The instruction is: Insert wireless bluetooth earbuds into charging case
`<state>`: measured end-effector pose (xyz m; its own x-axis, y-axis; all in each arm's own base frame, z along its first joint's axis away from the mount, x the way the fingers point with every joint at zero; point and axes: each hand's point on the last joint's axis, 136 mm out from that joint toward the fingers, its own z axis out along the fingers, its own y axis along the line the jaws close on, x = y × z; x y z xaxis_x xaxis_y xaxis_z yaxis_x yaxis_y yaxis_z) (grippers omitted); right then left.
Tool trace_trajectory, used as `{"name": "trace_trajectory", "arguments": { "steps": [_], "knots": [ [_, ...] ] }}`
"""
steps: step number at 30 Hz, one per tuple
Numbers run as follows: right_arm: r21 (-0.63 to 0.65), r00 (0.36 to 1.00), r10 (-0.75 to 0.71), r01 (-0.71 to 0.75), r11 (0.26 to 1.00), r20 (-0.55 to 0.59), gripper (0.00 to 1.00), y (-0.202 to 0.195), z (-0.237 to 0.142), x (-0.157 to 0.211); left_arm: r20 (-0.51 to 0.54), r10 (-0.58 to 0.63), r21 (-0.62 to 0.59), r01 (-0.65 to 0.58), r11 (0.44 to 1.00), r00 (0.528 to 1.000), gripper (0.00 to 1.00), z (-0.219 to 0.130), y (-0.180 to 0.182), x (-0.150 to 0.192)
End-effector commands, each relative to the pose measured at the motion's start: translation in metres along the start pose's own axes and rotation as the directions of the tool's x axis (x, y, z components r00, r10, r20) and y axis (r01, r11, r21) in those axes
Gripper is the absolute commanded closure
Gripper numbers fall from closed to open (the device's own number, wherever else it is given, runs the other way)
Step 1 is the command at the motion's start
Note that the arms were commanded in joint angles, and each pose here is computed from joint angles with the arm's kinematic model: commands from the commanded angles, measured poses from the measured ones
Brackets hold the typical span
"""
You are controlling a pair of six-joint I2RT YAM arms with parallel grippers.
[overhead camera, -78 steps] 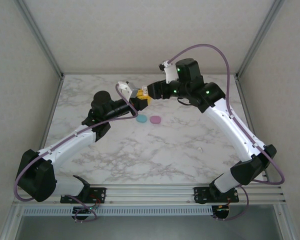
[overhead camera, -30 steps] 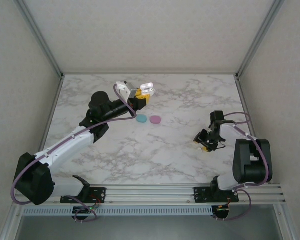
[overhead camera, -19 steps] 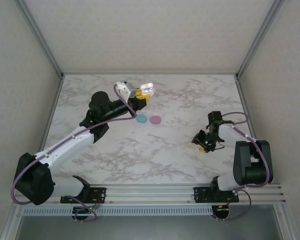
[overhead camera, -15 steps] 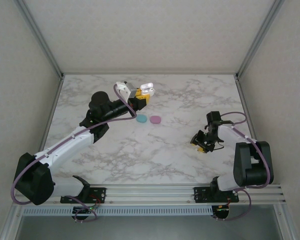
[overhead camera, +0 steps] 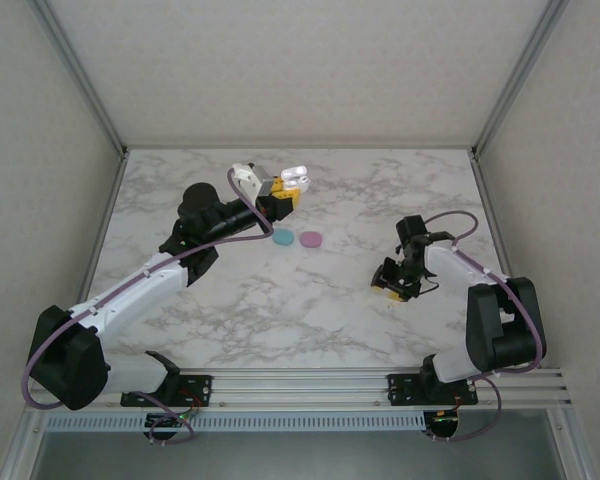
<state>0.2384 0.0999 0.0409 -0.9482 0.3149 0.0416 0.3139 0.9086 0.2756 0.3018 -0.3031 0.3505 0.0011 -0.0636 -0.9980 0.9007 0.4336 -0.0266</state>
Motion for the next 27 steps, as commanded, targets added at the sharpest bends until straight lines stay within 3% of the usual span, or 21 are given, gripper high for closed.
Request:
{"name": "trace_trajectory", "arguments": {
  "steps": [1, 11, 27],
  "knots": [
    [0.135, 0.999, -0.031, 0.029, 0.990, 0.013, 0.52, -0.020, 0.000, -0.008, 0.015, -0.008, 0.009, 0.008, 1.000, 1.000, 1.00, -0.001, -0.005, -0.005],
    [0.150, 0.998, 0.047, -0.041, 0.988, -0.037, 0.52, -0.028, 0.020, -0.002, 0.013, -0.005, 0.005, 0.005, 1.000, 1.000, 1.00, -0.005, -0.007, -0.006],
    [0.128, 0.992, 0.110, -0.101, 0.987, -0.069, 0.52, -0.030, 0.015, 0.030, 0.017, 0.002, 0.009, -0.002, 1.000, 1.000, 1.00, -0.009, -0.009, -0.002]
  ]
}}
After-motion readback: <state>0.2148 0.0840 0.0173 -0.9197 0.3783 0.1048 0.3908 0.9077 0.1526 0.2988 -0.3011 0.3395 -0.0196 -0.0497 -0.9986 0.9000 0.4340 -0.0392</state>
